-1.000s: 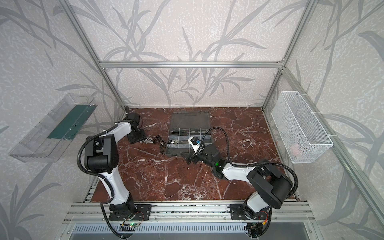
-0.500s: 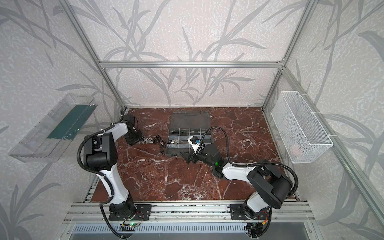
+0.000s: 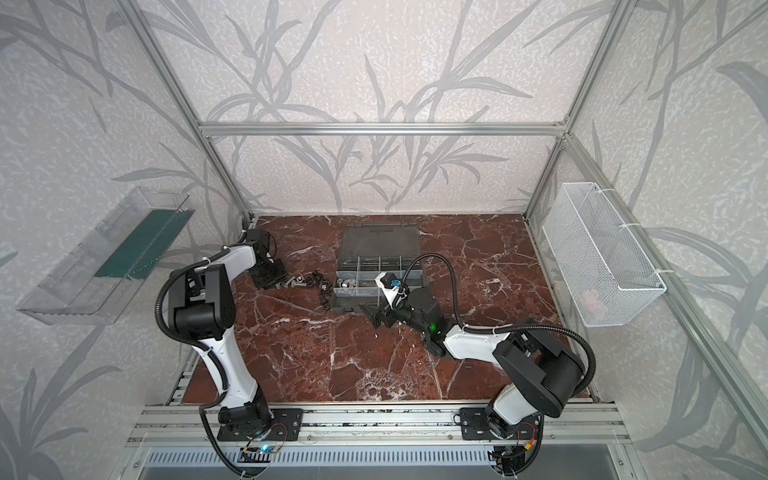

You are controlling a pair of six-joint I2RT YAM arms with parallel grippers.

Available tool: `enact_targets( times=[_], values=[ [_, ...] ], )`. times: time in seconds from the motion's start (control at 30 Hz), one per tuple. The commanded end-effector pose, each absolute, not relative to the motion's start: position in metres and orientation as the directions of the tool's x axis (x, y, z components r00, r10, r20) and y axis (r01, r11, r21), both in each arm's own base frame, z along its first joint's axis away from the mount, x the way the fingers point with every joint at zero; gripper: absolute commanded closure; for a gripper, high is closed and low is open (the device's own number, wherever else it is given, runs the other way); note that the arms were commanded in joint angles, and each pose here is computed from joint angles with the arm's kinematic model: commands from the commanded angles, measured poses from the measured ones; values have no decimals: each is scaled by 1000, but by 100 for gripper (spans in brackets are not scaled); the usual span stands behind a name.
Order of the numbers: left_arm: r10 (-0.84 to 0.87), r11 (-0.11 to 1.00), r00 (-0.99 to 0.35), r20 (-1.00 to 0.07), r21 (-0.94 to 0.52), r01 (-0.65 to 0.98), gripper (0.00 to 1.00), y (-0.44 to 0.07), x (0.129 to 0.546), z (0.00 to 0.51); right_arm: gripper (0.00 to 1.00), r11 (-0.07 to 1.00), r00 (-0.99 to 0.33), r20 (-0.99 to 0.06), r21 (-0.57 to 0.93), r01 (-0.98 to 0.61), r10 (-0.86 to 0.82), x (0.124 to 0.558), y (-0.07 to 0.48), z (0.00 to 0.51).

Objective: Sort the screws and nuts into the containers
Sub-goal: 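Close the left gripper on a silver wing nut at the pile's edge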

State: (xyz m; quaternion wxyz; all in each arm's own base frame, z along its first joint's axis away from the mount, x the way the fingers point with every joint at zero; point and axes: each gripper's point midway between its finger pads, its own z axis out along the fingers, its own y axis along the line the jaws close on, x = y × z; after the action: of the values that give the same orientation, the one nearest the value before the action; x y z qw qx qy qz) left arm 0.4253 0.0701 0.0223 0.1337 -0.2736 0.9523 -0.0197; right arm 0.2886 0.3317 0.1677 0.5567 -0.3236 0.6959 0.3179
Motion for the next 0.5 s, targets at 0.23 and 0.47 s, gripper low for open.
enact_targets(
  times=[0.23, 0.47],
  values=[
    [-504, 861, -834, -226, -56, -505, 73, 70, 419, 19, 1, 577, -147, -986, 78, -813, -73, 289, 338, 181],
    [-495, 866, -833, -245, -57, -498, 79, 68, 421, 26, 1, 577, -148, -986, 80, -813, -72, 289, 338, 181]
  ],
)
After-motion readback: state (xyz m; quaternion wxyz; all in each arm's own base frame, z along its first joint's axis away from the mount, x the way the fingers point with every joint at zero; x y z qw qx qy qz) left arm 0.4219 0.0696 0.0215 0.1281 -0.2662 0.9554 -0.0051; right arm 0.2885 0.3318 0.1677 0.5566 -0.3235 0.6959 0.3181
